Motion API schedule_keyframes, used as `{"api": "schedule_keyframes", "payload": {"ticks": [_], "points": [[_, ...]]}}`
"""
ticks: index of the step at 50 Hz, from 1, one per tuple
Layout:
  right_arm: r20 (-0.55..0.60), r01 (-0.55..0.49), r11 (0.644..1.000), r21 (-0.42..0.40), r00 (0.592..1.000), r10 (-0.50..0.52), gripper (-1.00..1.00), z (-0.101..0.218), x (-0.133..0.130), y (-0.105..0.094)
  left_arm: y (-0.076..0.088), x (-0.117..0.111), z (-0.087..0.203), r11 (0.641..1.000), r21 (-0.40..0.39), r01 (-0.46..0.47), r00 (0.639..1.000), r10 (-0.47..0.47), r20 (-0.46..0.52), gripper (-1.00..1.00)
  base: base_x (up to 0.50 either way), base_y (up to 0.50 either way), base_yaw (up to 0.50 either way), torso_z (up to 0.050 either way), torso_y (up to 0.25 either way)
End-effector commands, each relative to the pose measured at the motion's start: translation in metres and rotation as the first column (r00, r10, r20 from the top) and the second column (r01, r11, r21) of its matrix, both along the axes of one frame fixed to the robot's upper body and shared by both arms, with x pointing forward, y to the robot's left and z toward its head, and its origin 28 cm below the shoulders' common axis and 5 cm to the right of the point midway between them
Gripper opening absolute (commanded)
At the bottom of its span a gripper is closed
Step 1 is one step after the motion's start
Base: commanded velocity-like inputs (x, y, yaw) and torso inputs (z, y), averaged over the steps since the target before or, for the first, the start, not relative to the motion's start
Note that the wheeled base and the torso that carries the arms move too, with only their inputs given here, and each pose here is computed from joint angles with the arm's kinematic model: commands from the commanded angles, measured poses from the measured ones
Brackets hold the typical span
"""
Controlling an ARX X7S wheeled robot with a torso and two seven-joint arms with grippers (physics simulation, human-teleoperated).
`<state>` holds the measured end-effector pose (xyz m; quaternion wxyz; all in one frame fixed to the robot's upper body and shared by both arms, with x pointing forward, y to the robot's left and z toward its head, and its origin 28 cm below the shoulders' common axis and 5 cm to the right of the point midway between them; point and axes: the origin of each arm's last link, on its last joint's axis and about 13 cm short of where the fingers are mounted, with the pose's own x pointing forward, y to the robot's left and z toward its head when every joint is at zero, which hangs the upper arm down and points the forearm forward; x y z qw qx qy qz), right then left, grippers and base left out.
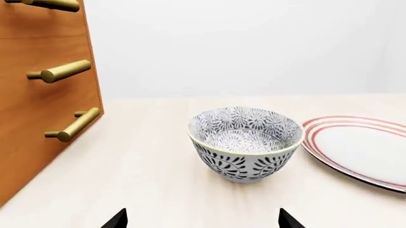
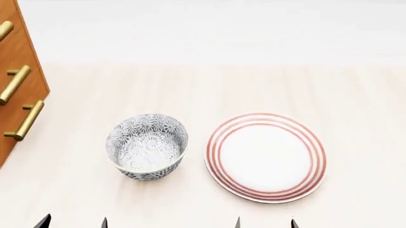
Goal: Open the top drawer of the cabinet.
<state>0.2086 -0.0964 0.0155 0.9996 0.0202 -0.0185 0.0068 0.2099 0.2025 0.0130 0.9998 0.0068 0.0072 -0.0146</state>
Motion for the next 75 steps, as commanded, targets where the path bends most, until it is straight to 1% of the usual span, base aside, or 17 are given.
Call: {"api": "schedule_keyframes", "payload": {"ticks": [1,36,41,42,43,65,75], "points": [[0.009,-0.004,1.0,0.001,1.0,0.004,1.0,0.0009,0.0002,0.0003,0.0007,0.001,0.0005,1.0,-0.003,-0.008,1.0,0.008,0.01,1.0,0.5,0.0,0.0,0.0,0.0],[0.026,-0.018,1.0,0.002,1.0,0.017,1.0,0.002,-0.0009,0.001,0.0005,0.0006,-0.0002,1.0,-0.003,-0.005,1.0,0.005,0.011,1.0,0.49,0.0,0.0,0.0,0.0],[0.04,-0.022,1.0,0.009,0.999,0.022,1.0,0.0026,-0.0014,0.0011,0.0005,0.0006,-0.0004,1.0,-0.003,-0.005,1.0,0.005,0.011,1.0,0.0,0.0,0.0,0.0,0.0],[0.065,-0.033,0.999,-0.009,0.997,0.033,1.0,0.0045,-0.0025,0.0017,0.0005,0.0005,-0.0001,1.0,-0.002,-0.005,1.0,0.005,0.012,1.0,0.0,0.0,0.0,0.0,0.0],[0.062,-0.036,0.999,0.002,0.997,0.036,1.0,0.0045,-0.0027,0.0019,0.0006,0.0006,-0.0002,1.0,-0.002,-0.005,1.0,0.005,0.011,1.0,0.0,0.05,0.0,0.0,0.0],[0.056,-0.035,0.999,-0.004,0.998,0.035,1.0,0.0038,-0.0013,0.0017,0.0005,0.0015,0.0012,1.0,0.001,-0.008,1.0,0.008,0.014,1.0,0.0,0.5,0.0,0.0,0.0],[0.057,-0.039,0.999,-0.006,0.998,0.039,1.0,0.0042,-0.0022,0.0021,0.0009,0.001,0.0008,1.0,-0.001,-0.011,1.0,0.011,0.014,1.0,0.0,0.0,0.0,0.0,0.0]]}}
